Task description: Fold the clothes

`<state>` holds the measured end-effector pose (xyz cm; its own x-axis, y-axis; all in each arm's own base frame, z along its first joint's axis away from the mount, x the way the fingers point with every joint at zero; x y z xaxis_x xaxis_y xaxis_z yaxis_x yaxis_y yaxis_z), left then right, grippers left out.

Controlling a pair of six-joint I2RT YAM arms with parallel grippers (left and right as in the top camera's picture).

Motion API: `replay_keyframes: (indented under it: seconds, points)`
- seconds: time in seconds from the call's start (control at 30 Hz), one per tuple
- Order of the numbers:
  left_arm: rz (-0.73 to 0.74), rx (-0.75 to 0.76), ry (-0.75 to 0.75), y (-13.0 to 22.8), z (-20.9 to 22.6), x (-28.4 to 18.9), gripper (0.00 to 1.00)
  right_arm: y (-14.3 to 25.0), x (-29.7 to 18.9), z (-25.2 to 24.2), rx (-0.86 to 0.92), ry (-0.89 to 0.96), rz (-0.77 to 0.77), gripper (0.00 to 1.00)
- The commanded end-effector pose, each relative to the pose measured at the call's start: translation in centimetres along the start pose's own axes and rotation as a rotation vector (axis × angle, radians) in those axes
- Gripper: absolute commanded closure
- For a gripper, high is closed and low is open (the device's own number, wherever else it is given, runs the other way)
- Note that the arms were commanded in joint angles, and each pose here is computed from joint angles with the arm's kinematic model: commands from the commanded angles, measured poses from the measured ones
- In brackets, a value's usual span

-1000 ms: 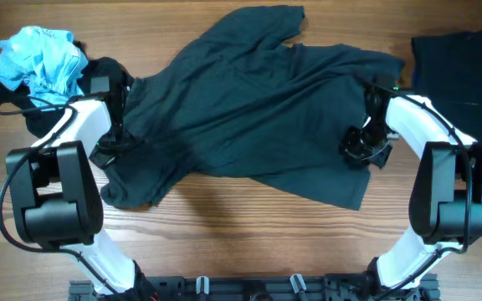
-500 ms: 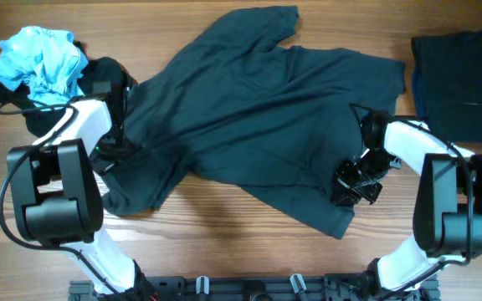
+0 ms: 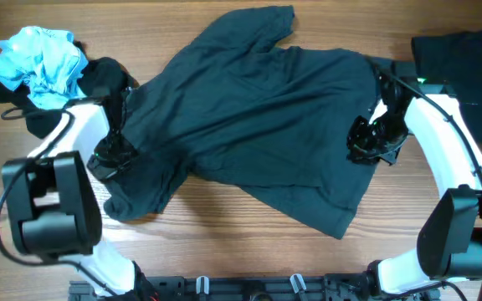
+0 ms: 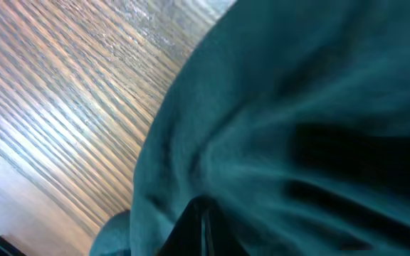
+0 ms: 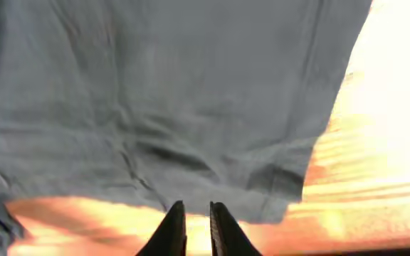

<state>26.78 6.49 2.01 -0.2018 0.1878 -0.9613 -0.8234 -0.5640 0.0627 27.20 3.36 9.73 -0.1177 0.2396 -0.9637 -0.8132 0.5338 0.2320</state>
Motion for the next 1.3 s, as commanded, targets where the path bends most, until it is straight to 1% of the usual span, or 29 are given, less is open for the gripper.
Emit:
replay_keyframes:
  seconds: [0.0, 0.03, 0.07, 0.1, 0.17, 0.2, 0.37, 0.47, 0.53, 0.57, 0.6, 0.7, 0.8, 0.9, 1.0, 1.07, 1.1, 1.2, 1.27]
  points:
    - [-0.106, -0.013, 0.107, -1.5, -0.4, -4.2, 0.8, 1.9, -1.1, 1.8, -0.148, -0.045, -0.005, 0.73]
    - [-0.139, 0.002, 0.125, -1.9, -0.3, -5.3, 0.67, 2.7, -1.7, 2.4, -0.174, -0.068, -0.013, 0.61]
    - [-0.174, 0.013, 0.14, -2.1, -0.1, -6.7, 0.57, 3.7, -2.5, 2.8, -0.197, -0.092, -0.017, 0.52]
    - [-0.2, 0.014, 0.151, -2.1, 0.2, -7.8, 0.51, 4.7, -3.1, 2.8, -0.211, -0.098, -0.019, 0.44]
    - [-0.231, 0.007, 0.167, -1.8, 0.7, -9.3, 0.44, 6.7, -4.2, 2.4, -0.206, -0.094, -0.015, 0.35]
    - [-0.242, 0.005, 0.173, -1.6, 0.9, -9.8, 0.42, 7.8, -4.6, 2.0, -0.197, -0.09, -0.01, 0.34]
    - [-0.264, 0.0, 0.183, -0.1, 2.1, -11.6, 0.39, 11.8, -6.1, -0.8, -0.075, 0.01, -0.072, 0.35]
    - [-0.247, 0.004, 0.174, 0.5, 2.4, -11.6, 0.38, 13.9, -5.8, -2.2, -0.004, 0.022, -0.104, 0.35]
    - [-0.241, 0.005, 0.167, 0.6, 2.6, -11.4, 0.39, 15.2, -4.0, -3.4, 0.033, 0.045, -0.068, 0.35]
    - [-0.242, 0.004, 0.16, 0.6, 2.6, -11.3, 0.38, 16.1, -2.5, -3.7, 0.033, 0.048, -0.023, 0.35]
    - [-0.242, 0.004, 0.159, 0.6, 2.6, -11.2, 0.34, 16.7, -1.3, -3.9, 0.032, 0.049, 0.012, 0.35]
    - [-0.242, 0.004, 0.159, 0.6, 2.6, -11.2, 0.29, 18.1, 3.1, -4.5, 0.036, 0.07, 0.098, 0.34]
    - [-0.251, 0.002, 0.164, 0.4, 2.5, -11.2, 0.27, 18.1, 5.5, -4.9, 0.064, 0.087, 0.083, 0.33]
    - [-0.263, -0.001, 0.17, -0.1, 2.3, -11.1, 0.27, 16.7, 6.5, -5.3, 0.098, 0.103, 0.008, 0.33]
    - [-0.257, 0.0, 0.167, -0.5, 1.9, -10.7, 0.27, 14.9, 7.2, -6.8, 0.267, 0.175, -0.109, 0.35]
    - [-0.242, 0.004, 0.159, -0.5, 1.8, -10.2, 0.29, 14.0, 7.7, -6.9, 0.342, 0.183, -0.156, 0.36]
    - [-0.236, 0.004, 0.153, -0.6, 1.8, -10.0, 0.31, 13.7, 8.0, -6.8, 0.367, 0.179, -0.173, 0.37]
    - [-0.211, 0.006, 0.142, -0.5, 1.6, -9.1, 0.33, 12.3, 9.5, -6.0, 0.373, 0.152, -0.207, 0.39]
    - [-0.184, 0.013, 0.128, -0.2, 1.5, -8.2, 0.34, 11.8, 10.2, -6.4, 0.376, 0.191, -0.224, 0.4]
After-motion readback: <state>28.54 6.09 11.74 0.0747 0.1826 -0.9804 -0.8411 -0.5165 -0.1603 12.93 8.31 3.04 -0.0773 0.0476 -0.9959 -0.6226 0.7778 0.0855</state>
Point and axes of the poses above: each gripper's point midway between its finger pads, its own x axis out along the fingers, its own z axis along the line the jaws close on, y = z × x, the point moved 1 cm from there along -x, back along the fingers, and after that the axes turned 8 degrees about x, right-handed, at the moved point
